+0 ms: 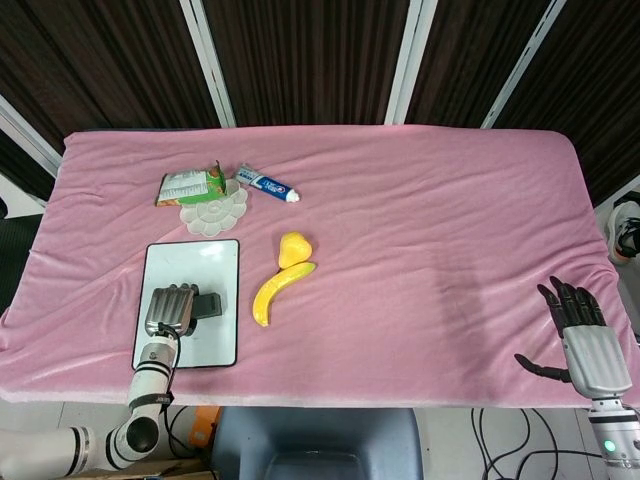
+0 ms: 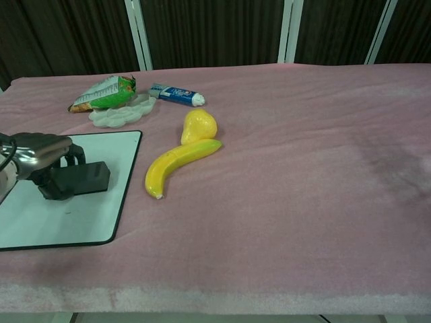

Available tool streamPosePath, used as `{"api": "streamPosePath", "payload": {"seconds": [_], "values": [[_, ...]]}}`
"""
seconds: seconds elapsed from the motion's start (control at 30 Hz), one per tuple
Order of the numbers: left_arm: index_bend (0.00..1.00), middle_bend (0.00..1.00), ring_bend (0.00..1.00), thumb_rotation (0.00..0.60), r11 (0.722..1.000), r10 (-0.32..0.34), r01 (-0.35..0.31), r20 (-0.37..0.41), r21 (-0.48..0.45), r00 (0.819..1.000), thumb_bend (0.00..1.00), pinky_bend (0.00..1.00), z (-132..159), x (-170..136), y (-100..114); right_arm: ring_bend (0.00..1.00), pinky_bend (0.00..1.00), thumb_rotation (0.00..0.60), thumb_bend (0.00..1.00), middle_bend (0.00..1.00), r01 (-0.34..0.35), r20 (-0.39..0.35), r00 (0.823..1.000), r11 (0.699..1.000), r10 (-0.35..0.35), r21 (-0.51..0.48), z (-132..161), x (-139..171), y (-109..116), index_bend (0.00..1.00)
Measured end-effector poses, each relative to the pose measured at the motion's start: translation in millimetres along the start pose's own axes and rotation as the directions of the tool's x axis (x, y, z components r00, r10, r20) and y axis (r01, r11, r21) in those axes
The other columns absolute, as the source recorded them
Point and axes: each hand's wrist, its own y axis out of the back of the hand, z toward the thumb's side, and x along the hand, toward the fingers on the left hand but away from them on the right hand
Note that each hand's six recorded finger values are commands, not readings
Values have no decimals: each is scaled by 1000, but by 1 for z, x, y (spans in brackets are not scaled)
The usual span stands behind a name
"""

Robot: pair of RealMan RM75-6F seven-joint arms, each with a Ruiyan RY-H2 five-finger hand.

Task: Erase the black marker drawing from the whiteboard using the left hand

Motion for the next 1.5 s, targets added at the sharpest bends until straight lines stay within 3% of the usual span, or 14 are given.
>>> {"api": "streamPosePath", "payload": {"seconds": [0.2,0.27,0.47,0.53,0.63,0.87,1.0,1.17,1.27,1.37,1.5], "values": [[671,773,614,600,991,134,-135,-19,-2,991,680,504,-28,-24,33,0,0,600,271,0,-5,-4,1000,1000,5,5,2,0,-2,0],[668,770,614,600,989,146,-146,-42,-8,988,673,491,-41,-26,40,0,0,600,270,0,-6,-5,1000,1000,6,5,3,0,-3,0],[638,732,606,600,989,107,-121,-146,-84,983,639,466,-82,-10,38,0,0,600,271,0,-9,-9,1000,1000,9,4,4,0,-3,0],[581,673,563,600,988,105,-124,-176,-96,979,595,425,-95,-4,38,0,0,600,271,0,-8,-10,1000,1000,8,3,4,1,-3,0],[412,503,409,600,988,86,-112,-224,-104,971,523,321,-113,7,33,0,0,600,271,0,-7,-11,1000,1000,7,0,5,1,-3,0],[250,310,274,600,990,-16,-27,-300,-136,954,490,276,-155,40,6,0,0,600,270,0,-4,-9,1000,1000,4,-6,4,1,-1,0],[232,268,241,600,986,-70,26,-275,-162,959,489,262,-153,48,-6,0,0,600,271,0,-7,-15,1000,1000,7,-5,4,2,-2,0],[192,243,218,600,985,-85,37,-291,-166,953,449,250,-158,51,-9,0,0,600,271,0,-2,-14,1000,1000,2,-9,4,3,0,0],[90,135,137,600,984,-99,51,-286,-172,953,426,233,-157,50,-11,0,0,600,271,0,-4,-14,1000,1000,4,-6,4,2,-1,0],[3,15,32,600,984,-91,44,-276,-174,957,404,215,-155,48,-9,0,0,600,271,0,-6,-14,1000,1000,6,-3,4,2,-2,0],[0,0,0,600,986,-38,-6,-254,-169,966,390,196,-151,41,0,0,0,600,271,0,-7,-12,1000,1000,7,2,5,1,-3,0]]}}
